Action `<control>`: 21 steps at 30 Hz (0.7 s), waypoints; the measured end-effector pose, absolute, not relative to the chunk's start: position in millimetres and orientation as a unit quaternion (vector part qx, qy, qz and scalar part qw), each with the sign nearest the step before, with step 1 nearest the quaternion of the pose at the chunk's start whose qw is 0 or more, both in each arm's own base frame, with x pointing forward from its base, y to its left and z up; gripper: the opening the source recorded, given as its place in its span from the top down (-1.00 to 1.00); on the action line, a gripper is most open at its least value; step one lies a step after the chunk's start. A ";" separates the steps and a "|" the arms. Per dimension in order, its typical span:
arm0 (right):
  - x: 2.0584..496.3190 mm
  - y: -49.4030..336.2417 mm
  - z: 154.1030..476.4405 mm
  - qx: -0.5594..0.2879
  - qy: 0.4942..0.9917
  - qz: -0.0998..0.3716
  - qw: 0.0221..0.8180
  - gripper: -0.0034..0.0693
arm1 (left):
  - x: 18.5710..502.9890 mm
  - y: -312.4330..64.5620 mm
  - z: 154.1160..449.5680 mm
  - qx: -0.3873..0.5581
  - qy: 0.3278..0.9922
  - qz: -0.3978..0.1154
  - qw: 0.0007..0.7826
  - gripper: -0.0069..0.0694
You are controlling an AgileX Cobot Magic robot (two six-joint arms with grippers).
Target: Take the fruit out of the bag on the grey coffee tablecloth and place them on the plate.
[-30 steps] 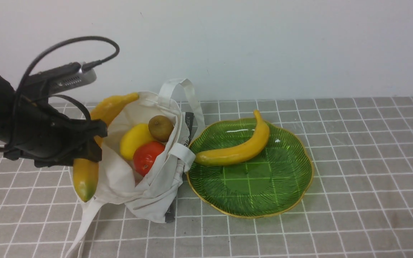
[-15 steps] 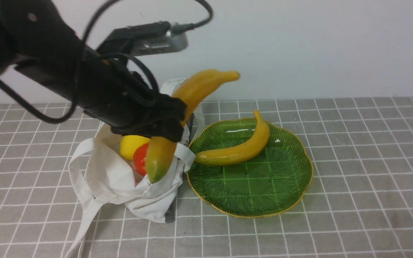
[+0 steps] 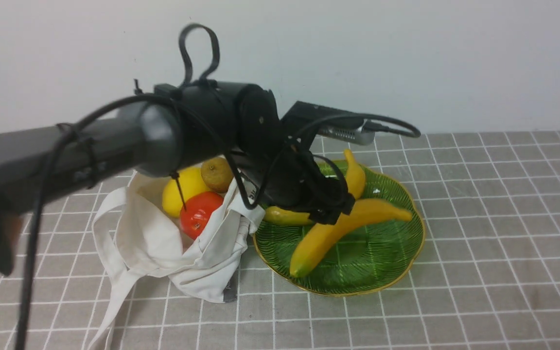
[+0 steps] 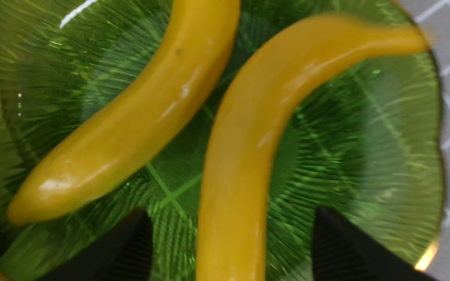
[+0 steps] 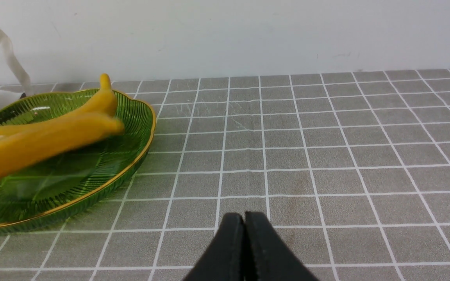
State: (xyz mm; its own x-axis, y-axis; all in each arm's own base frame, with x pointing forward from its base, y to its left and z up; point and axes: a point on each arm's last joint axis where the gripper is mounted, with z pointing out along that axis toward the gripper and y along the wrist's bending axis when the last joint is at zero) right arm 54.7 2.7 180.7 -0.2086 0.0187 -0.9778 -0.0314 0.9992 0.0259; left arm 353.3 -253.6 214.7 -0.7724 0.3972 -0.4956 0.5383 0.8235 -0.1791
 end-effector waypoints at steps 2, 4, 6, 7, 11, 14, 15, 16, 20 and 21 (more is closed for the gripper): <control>54.7 2.7 180.7 -0.004 0.777 0.020 0.629 0.94 | 355.9 -255.1 206.8 0.253 0.929 -0.155 0.222 -0.65; 54.7 2.7 180.7 -0.004 0.777 0.020 0.629 0.94 | 356.8 -255.7 201.7 0.256 0.930 -0.152 0.217 -0.73; 54.7 2.7 180.7 -0.004 0.777 0.020 0.629 0.94 | 356.2 -255.4 203.7 0.260 0.928 -0.152 0.218 -0.72; 54.7 2.7 180.7 -0.004 0.777 0.020 0.629 0.94 | 355.5 -254.9 206.8 0.261 0.928 -0.152 0.220 -0.68; 54.7 2.7 180.7 -0.004 0.777 0.020 0.629 0.94 | 344.5 -246.1 240.8 0.280 0.920 -0.144 0.233 -0.23; 54.7 2.7 180.7 -0.004 0.777 0.020 0.629 0.94 | 324.0 -228.6 286.9 0.306 0.912 -0.121 0.245 0.35; 54.7 2.7 180.7 -0.004 0.777 0.020 0.629 0.94 | 319.0 -224.3 296.4 0.310 0.911 -0.116 0.247 0.46; 54.7 2.7 180.7 -0.004 0.777 0.020 0.629 0.94 | 310.0 -216.7 311.1 0.317 0.909 -0.106 0.248 0.58; 54.7 2.7 180.7 -0.004 0.777 0.020 0.629 0.94 | 272.3 -184.6 363.8 0.331 0.904 -0.072 0.262 0.82; 54.7 2.7 180.7 -0.004 0.777 0.020 0.629 0.94 | 262.3 -176.7 374.5 0.330 0.901 -0.070 0.272 0.82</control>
